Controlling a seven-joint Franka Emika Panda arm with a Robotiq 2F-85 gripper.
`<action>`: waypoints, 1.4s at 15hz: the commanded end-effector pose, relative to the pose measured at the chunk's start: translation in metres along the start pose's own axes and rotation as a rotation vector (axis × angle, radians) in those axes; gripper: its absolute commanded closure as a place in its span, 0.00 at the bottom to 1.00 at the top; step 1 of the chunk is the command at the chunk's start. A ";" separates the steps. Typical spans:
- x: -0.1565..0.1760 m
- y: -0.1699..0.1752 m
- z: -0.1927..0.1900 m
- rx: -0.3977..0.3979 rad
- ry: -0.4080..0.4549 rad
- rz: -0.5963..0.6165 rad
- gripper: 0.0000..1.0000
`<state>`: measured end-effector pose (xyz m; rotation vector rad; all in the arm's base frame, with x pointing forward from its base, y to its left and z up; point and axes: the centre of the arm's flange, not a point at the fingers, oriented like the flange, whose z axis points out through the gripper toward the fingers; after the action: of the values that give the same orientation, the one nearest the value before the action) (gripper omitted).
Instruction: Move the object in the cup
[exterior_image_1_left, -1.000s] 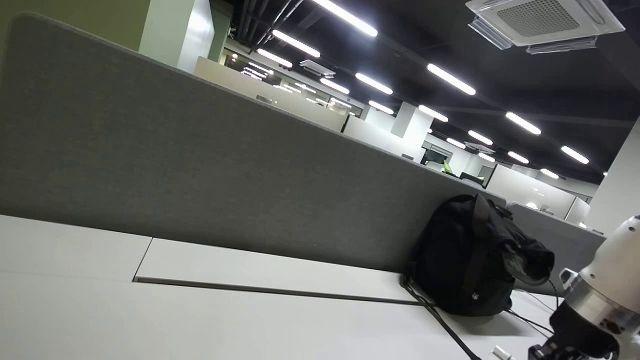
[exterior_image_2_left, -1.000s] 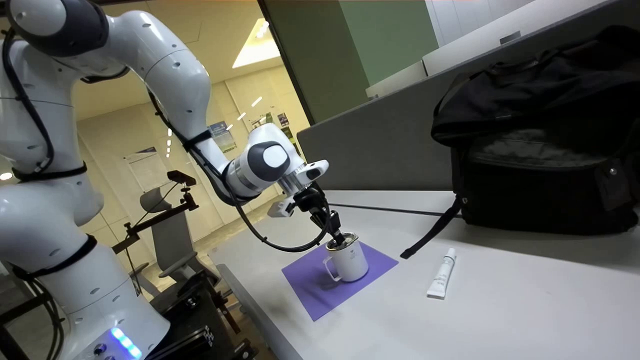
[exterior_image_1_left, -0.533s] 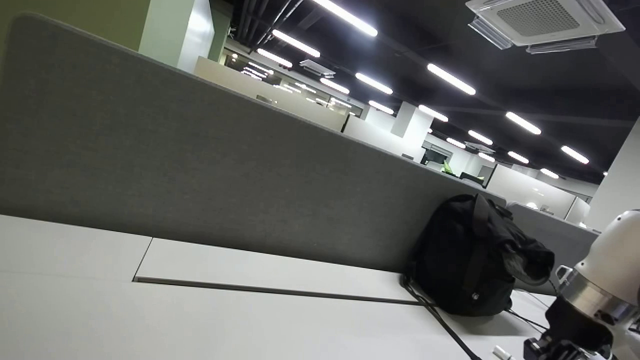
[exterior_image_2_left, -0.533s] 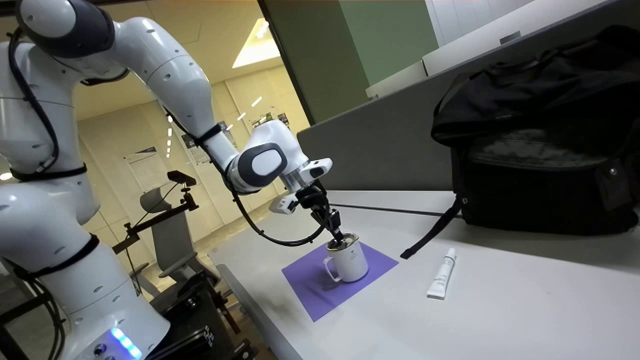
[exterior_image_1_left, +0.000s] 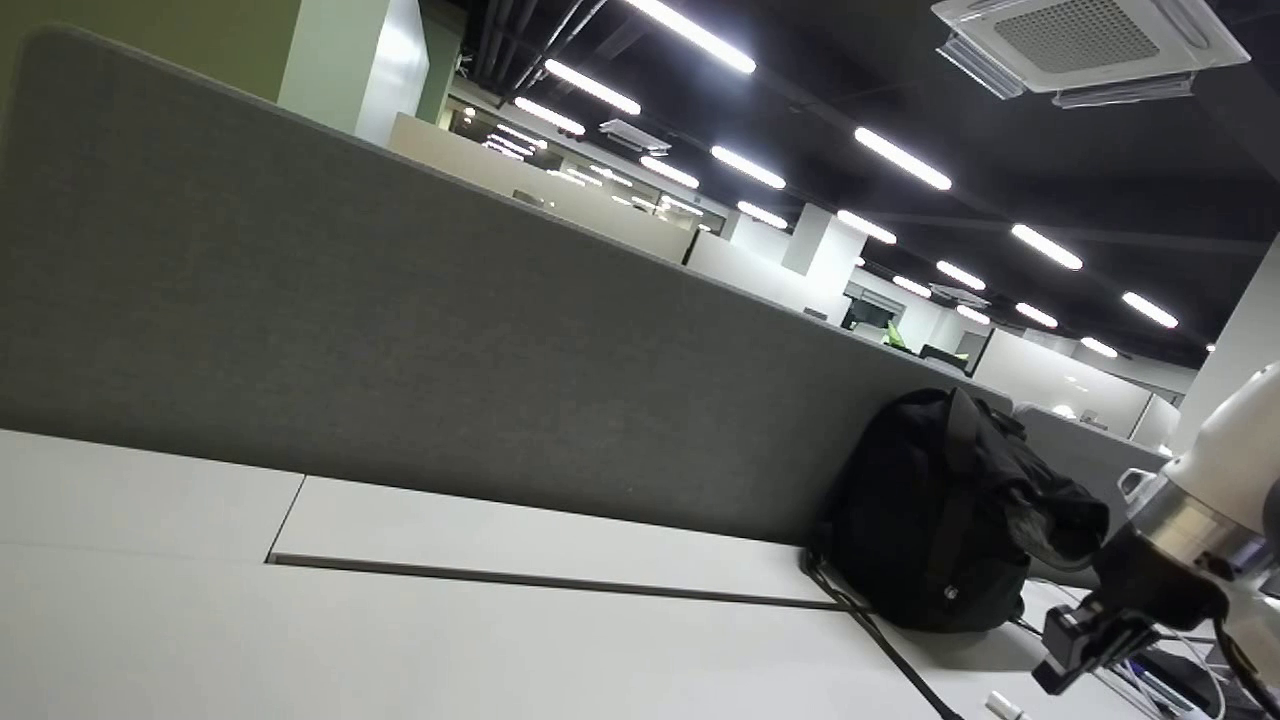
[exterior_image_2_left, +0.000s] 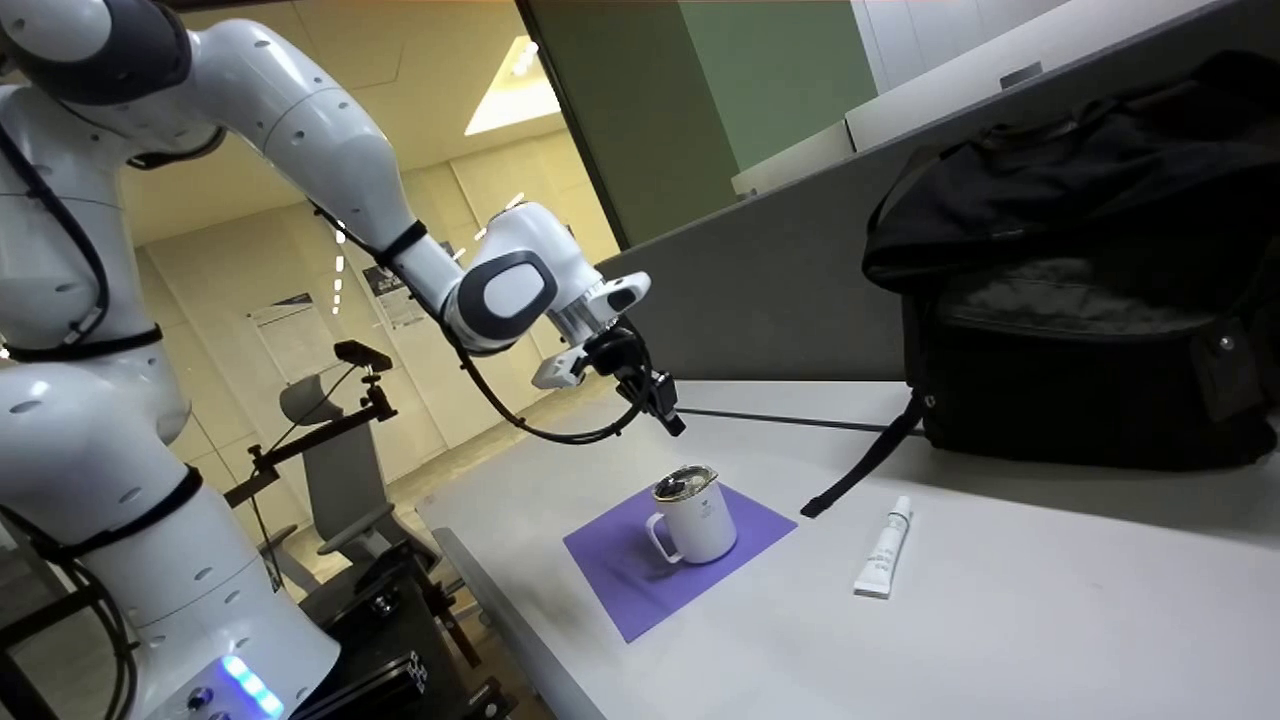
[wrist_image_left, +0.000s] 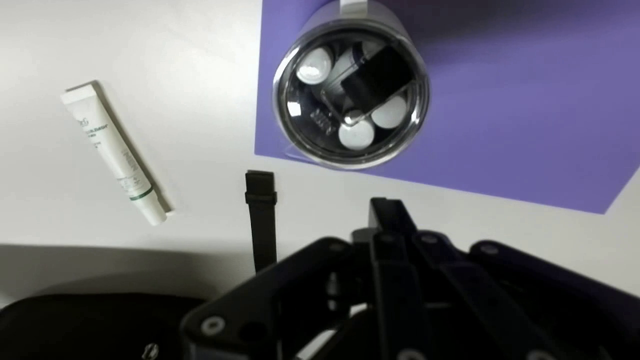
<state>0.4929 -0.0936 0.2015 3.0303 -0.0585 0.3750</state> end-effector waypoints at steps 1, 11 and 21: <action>0.002 -0.003 -0.033 -0.005 0.018 -0.031 1.00; 0.005 -0.006 -0.058 -0.022 -0.033 -0.093 0.40; 0.004 -0.008 -0.049 -0.017 -0.092 -0.129 0.00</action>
<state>0.4856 -0.0811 0.2496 3.0127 0.1269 0.2222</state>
